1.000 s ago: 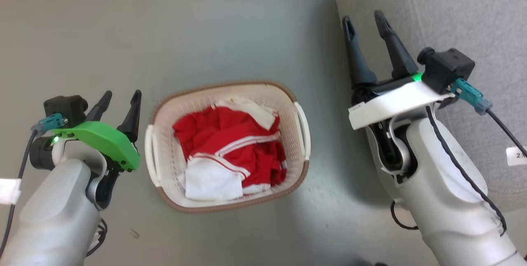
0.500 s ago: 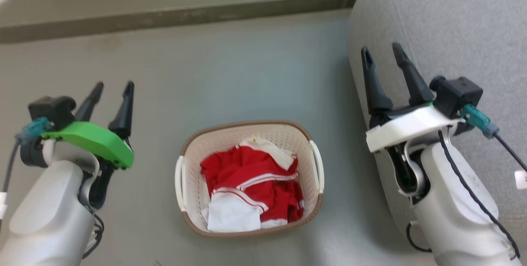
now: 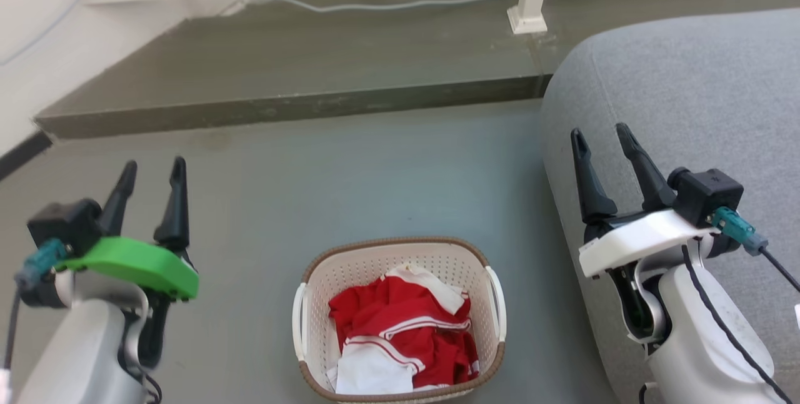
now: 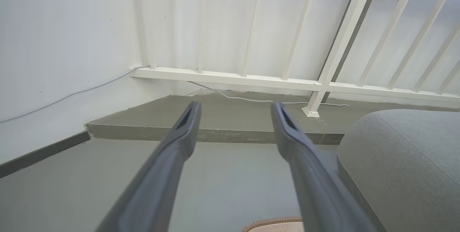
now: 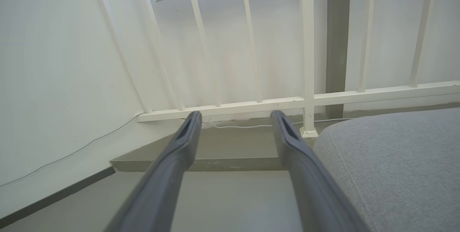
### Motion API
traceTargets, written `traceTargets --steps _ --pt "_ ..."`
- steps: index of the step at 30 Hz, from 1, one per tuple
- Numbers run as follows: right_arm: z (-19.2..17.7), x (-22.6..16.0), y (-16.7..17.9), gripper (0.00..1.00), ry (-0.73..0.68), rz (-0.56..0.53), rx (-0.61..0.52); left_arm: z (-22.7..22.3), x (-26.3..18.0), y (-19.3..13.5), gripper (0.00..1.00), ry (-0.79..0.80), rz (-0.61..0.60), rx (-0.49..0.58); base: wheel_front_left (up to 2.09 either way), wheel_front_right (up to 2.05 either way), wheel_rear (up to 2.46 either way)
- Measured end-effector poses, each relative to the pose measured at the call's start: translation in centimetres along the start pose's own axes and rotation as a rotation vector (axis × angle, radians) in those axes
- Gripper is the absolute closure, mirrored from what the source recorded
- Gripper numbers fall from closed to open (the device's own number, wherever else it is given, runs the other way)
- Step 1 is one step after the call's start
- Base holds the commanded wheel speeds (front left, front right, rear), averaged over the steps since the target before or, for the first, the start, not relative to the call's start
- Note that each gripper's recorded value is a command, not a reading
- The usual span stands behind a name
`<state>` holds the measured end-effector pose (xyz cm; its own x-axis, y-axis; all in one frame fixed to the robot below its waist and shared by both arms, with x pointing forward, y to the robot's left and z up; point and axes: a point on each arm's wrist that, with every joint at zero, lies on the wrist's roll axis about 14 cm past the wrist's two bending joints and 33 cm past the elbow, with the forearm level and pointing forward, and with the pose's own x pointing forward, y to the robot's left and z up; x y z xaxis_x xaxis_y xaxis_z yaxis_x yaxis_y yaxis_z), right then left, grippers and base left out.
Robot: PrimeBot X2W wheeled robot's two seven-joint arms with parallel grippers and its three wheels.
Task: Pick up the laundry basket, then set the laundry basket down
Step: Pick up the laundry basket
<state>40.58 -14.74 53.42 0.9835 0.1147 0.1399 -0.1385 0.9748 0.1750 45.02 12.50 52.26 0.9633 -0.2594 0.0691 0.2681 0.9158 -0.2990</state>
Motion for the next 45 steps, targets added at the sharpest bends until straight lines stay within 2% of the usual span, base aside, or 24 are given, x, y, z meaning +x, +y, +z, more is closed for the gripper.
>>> traceTargets --steps 14,45 --pt "0.8 -0.9 -0.6 0.00 -0.022 -0.018 -0.014 0.4 -2.6 -1.3 0.00 -0.038 -0.004 0.006 0.00 0.00 0.00" --pt "0.0 -1.0 -0.6 0.00 0.000 -0.012 -0.012 -0.3 -3.9 -1.3 0.00 -0.047 0.016 0.004 0.00 0.00 0.00"
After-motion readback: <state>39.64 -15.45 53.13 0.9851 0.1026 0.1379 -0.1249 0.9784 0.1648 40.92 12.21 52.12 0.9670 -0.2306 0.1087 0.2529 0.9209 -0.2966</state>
